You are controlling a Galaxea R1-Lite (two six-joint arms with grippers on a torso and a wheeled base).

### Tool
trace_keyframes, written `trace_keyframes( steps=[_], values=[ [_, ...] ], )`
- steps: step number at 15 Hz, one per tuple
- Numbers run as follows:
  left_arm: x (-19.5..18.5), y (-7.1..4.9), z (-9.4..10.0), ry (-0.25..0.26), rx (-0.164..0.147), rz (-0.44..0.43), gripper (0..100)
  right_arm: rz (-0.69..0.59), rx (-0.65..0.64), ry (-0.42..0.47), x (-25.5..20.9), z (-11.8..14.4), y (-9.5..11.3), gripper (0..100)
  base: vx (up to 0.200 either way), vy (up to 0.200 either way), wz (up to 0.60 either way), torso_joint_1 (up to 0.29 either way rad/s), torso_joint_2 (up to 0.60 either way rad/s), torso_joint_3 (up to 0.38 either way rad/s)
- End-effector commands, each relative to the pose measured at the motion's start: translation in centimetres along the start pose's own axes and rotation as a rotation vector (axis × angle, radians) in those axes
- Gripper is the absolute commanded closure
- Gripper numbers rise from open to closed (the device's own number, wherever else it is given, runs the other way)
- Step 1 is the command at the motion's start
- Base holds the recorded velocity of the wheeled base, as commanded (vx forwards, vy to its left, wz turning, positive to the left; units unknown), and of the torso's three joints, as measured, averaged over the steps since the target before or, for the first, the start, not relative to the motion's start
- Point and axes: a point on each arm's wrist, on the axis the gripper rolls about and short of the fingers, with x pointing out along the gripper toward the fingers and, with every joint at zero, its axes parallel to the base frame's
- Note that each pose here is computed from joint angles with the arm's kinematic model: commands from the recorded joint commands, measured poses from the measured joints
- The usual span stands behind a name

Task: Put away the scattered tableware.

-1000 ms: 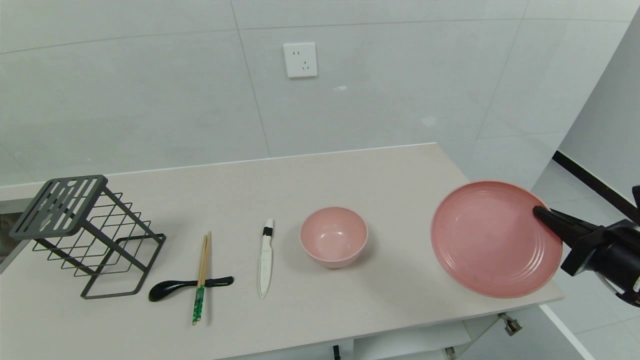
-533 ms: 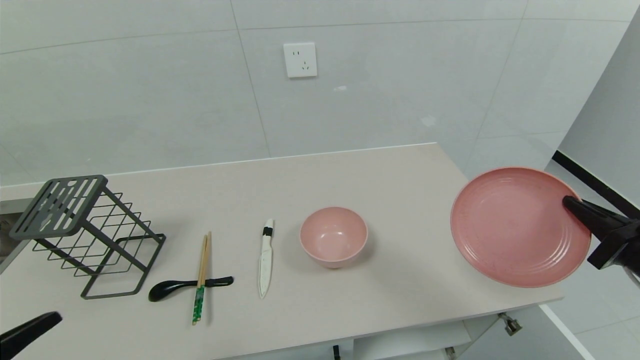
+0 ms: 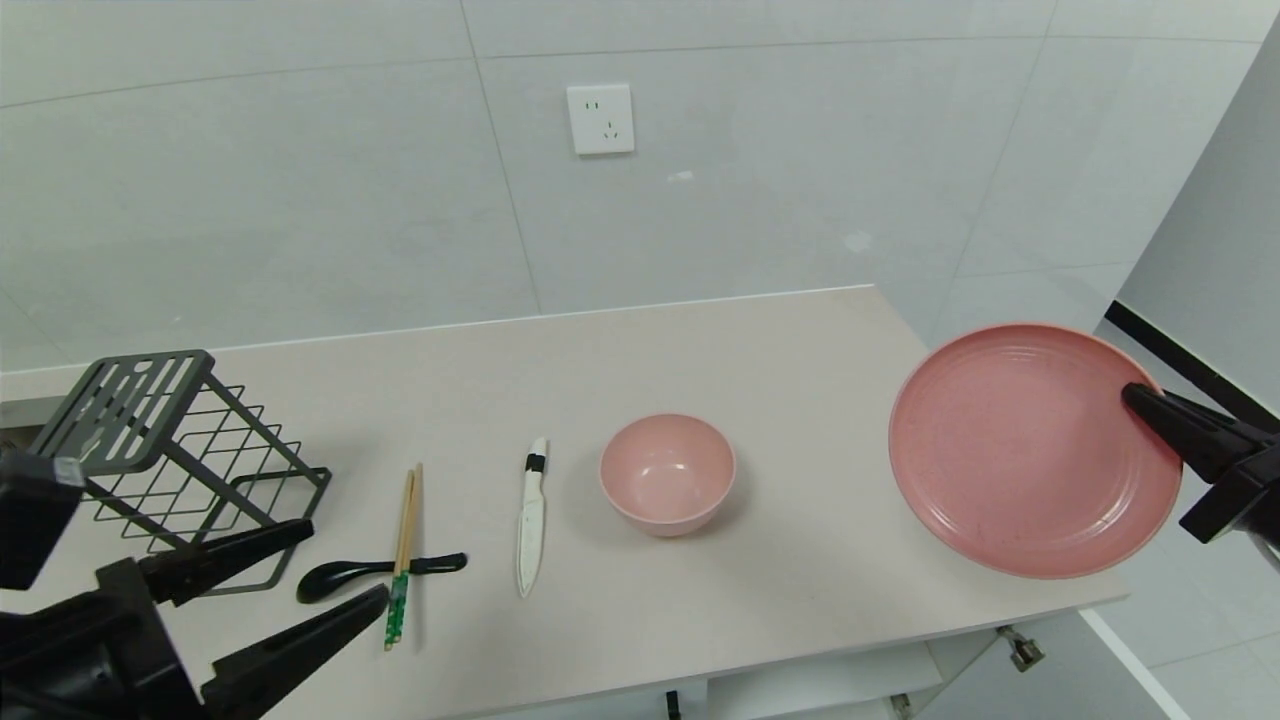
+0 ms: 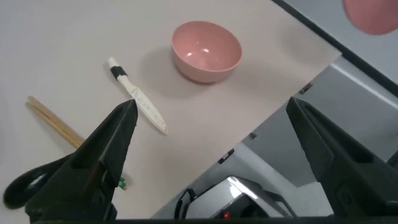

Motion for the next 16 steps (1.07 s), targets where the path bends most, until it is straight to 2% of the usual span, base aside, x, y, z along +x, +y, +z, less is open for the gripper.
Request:
trace_keyframes(
  steps=[1,3,6,9,11,12,13,15,16],
  values=[
    [3.1,1.4,-0.7,0.099,0.008,-0.044,0,0.004,0.0,-0.003,0.0,0.0,0.1,100,0.0,0.0,0.0,0.0,0.0,0.0],
    [5.3,1.6,-0.1,0.098,0.042,-0.133,0,0.004,0.002,0.0,-0.1,0.0,0.1,100,0.0,0.0,0.0,0.0,0.0,0.0],
    [9.0,2.1,0.4,0.083,0.066,-0.189,0,0.037,0.011,0.012,-0.2,-0.3,0.7,100,0.0,0.0,0.0,0.0,0.0,0.0],
    [11.5,0.8,1.1,0.08,0.087,-0.261,0,0.058,0.018,0.025,-0.2,-0.6,1.1,100,0.0,0.0,0.0,0.0,0.0,0.0],
    [15.1,0.8,1.1,0.103,0.096,-0.207,0,0.058,0.018,0.026,-0.2,-0.6,1.1,100,0.0,0.0,0.0,0.0,0.0,0.0],
    [16.3,0.9,1.0,0.115,0.091,-0.179,0,0.058,0.018,0.026,-0.2,-0.6,1.1,100,0.0,0.0,0.0,0.0,0.0,0.0],
    [17.4,1.1,0.8,0.123,0.074,-0.142,0,0.058,0.018,0.026,-0.2,-0.6,1.1,100,0.0,0.0,0.0,0.0,0.0,0.0],
    [19.7,1.1,0.6,0.098,0.036,-0.046,0,0.058,0.018,0.026,-0.2,-0.6,1.1,100,0.0,0.0,0.0,0.0,0.0,0.0],
    [20.3,1.1,0.6,0.089,0.032,-0.027,0,0.058,0.018,0.028,-0.2,-0.6,1.1,100,0.0,0.0,0.0,0.0,0.0,0.0]
  ],
)
